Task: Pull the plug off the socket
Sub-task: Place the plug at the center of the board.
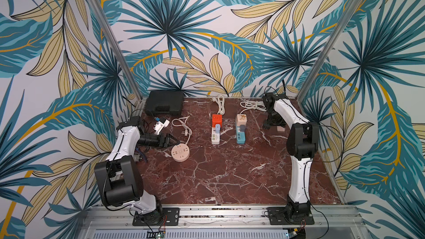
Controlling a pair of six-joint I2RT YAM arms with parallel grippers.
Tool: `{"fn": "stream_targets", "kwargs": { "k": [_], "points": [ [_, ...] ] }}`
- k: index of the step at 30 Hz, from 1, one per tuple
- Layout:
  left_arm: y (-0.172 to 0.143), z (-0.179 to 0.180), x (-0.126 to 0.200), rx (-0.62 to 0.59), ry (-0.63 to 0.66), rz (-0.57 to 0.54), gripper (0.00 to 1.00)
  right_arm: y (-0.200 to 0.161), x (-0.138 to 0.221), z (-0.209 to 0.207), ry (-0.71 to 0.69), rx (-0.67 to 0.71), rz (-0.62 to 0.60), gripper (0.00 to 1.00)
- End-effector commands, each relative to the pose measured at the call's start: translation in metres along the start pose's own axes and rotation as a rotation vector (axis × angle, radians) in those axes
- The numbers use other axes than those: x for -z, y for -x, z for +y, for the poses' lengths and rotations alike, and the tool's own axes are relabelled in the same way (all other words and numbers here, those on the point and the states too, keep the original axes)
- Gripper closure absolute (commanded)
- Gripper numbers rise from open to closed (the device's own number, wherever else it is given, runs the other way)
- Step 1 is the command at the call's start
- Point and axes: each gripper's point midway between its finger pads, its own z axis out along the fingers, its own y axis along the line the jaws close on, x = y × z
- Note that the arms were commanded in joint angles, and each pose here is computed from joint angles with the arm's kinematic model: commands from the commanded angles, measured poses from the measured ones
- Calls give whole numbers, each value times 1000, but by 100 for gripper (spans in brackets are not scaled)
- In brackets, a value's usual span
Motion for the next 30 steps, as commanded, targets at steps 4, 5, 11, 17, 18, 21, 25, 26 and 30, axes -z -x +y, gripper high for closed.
{"fn": "stream_targets", "kwargs": {
  "k": [4, 5, 11, 17, 18, 21, 25, 26, 30],
  "points": [
    [-5, 0, -1, 0, -4, -4, 25, 6, -4, -14, 18, 3, -22, 100],
    [-5, 0, -1, 1, -4, -3, 25, 6, -4, -12, 21, 3, -20, 100],
    [-4, 0, -1, 3, -3, -3, 25, 3, 12, 8, 93, -8, -18, 100],
    [-5, 1, -1, 5, -3, -1, 25, 10, 20, 28, 152, -79, -29, 100],
    [-4, 1, -1, 4, -4, -1, 25, 11, 21, 31, 155, -86, -37, 100],
    [-5, 1, -1, 4, -4, -1, 25, 18, 20, 40, 169, -104, -53, 100],
    [-5, 1, -1, 5, -5, -1, 25, 31, 9, 42, 127, -106, -59, 100],
    [-5, 1, -1, 6, -6, 0, 25, 34, 7, 41, 117, -110, -61, 100],
    [-4, 1, -1, 6, -7, -1, 25, 42, -5, 37, 112, -139, -66, 100]
  ]
}}
